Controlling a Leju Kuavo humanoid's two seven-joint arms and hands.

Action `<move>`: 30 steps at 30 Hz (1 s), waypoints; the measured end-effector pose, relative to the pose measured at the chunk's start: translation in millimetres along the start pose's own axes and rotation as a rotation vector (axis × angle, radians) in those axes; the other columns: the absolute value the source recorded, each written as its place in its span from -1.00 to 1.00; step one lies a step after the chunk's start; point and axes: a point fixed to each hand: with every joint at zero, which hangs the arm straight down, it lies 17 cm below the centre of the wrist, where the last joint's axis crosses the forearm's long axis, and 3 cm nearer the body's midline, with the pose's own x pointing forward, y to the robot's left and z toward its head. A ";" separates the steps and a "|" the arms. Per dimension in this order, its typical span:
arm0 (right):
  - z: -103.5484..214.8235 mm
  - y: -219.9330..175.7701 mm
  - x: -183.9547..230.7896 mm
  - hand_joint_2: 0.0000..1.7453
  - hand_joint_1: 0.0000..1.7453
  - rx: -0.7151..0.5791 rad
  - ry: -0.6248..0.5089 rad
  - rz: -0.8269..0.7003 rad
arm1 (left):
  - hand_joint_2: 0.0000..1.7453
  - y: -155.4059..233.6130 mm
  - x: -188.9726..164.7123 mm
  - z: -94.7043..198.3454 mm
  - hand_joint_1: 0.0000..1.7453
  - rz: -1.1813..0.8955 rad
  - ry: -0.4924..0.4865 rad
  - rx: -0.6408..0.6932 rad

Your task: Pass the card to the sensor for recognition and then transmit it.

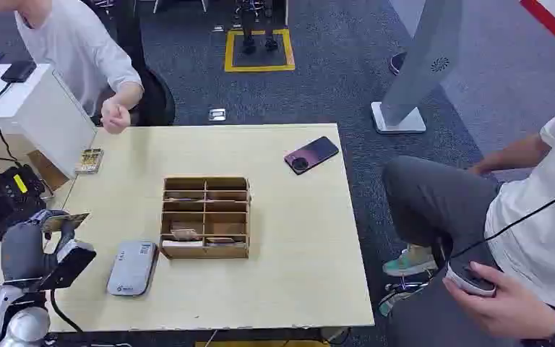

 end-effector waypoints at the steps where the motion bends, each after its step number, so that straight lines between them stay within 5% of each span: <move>1: 0.0 0.1 0.0 -1.00 -1.00 -0.001 0.001 0.000 | 1.00 -6.1 -0.5 0.9 1.00 0.055 0.025 -0.020; 11: 2.8 5.5 -3.5 -1.00 -1.00 -0.008 0.014 -0.011 | 1.00 -58.7 11.0 35.5 1.00 0.414 0.201 -0.275; 30: 3.4 7.2 -4.9 -1.00 -1.00 -0.008 0.023 -0.025 | 1.00 -76.3 8.5 68.2 1.00 0.335 0.216 -0.362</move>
